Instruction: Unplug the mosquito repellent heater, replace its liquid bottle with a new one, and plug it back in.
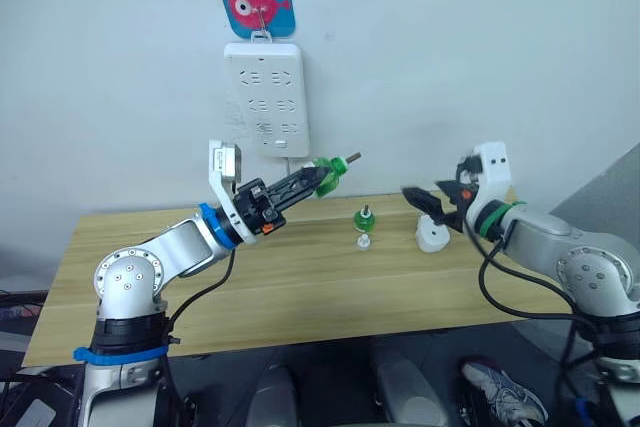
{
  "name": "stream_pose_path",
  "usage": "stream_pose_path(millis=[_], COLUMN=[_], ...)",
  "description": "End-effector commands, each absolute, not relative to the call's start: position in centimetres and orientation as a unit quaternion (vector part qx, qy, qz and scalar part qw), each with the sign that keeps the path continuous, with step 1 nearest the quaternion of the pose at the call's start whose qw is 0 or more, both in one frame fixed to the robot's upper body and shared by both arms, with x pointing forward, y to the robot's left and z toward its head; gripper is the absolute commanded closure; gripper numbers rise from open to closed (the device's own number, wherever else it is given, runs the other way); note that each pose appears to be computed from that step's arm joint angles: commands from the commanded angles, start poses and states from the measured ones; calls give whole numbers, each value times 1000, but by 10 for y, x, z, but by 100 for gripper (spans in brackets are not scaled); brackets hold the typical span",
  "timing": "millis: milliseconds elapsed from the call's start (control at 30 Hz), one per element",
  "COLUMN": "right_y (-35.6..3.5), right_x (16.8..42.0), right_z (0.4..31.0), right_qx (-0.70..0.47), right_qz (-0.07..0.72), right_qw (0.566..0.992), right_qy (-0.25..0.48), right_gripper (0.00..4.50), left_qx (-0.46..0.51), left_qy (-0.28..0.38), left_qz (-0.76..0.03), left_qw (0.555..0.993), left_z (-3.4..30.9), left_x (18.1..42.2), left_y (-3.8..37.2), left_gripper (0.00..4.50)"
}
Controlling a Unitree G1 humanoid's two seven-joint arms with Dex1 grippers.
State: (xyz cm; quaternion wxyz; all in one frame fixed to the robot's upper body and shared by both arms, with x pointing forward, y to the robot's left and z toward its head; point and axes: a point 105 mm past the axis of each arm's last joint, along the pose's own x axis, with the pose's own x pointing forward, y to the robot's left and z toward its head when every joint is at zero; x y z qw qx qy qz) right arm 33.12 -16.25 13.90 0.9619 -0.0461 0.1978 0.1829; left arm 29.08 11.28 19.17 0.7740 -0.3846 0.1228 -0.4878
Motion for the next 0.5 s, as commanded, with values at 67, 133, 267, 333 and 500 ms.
stream_pose_path(millis=[67, 133, 267, 333, 500], right_y=[-168, -172, -184, -189, -193], right_x=[333, 338, 354, 362, 375], right_z=[127, 122, 110, 102, 84], right_qx=[-108, -124, -128, -141, -136], right_qz=[177, 168, 137, 129, 113], right_qw=[943, 938, 927, 916, 898], right_qy=[259, 276, 325, 352, 402], right_gripper=[0, 0, 0, 0, 0], left_qx=[-343, -335, -321, -317, -303], left_qy=[105, 106, 107, 108, 111], left_qz=[-508, -510, -514, -515, -522], left_qw=[783, 785, 789, 789, 789], left_z=[195, 192, 188, 185, 177], left_x=[281, 280, 278, 276, 271], left_y=[111, 110, 106, 104, 99], left_gripper=[223, 223, 223, 223, 223])
